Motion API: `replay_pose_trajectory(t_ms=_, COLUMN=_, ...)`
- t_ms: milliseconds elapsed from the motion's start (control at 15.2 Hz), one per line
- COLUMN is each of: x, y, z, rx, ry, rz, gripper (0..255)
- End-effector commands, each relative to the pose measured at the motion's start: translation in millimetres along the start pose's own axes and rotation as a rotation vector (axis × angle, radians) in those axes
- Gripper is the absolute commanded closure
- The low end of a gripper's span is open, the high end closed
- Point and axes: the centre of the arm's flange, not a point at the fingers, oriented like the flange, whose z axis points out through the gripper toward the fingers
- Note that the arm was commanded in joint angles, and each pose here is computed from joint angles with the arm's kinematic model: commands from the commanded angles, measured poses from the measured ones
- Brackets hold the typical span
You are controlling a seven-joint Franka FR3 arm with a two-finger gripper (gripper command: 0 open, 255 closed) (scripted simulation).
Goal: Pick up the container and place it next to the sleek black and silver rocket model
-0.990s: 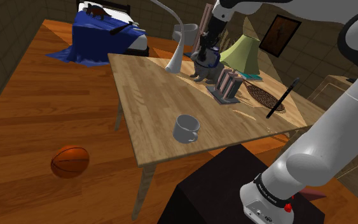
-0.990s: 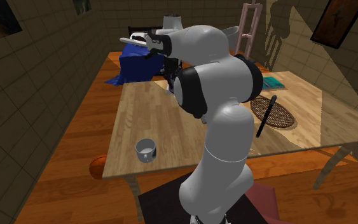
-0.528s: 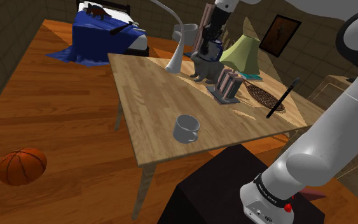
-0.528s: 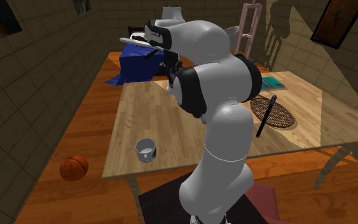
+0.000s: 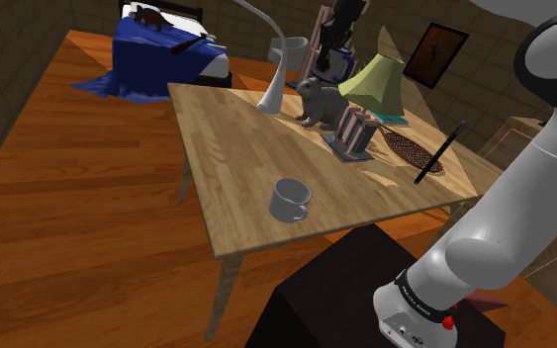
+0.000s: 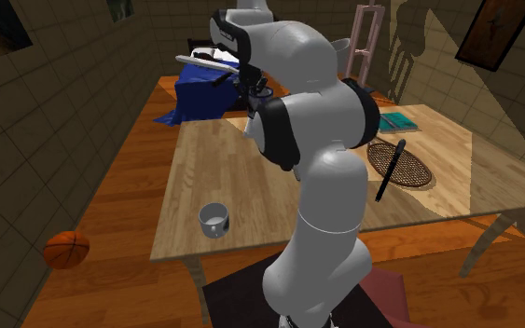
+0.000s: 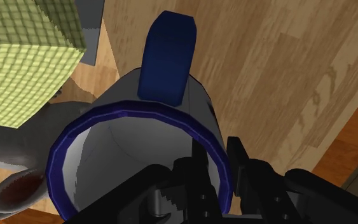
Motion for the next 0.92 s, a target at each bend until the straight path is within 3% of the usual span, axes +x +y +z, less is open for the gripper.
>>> replay_pose_trajectory(t_ms=0, x=1, y=0, z=-11, rx=0.000, ry=0.000, rz=0.000, gripper=255)
replay_pose_trajectory(t_ms=858, x=-1, y=8, z=-74, rx=0.000, ry=0.000, rz=0.000, gripper=255)
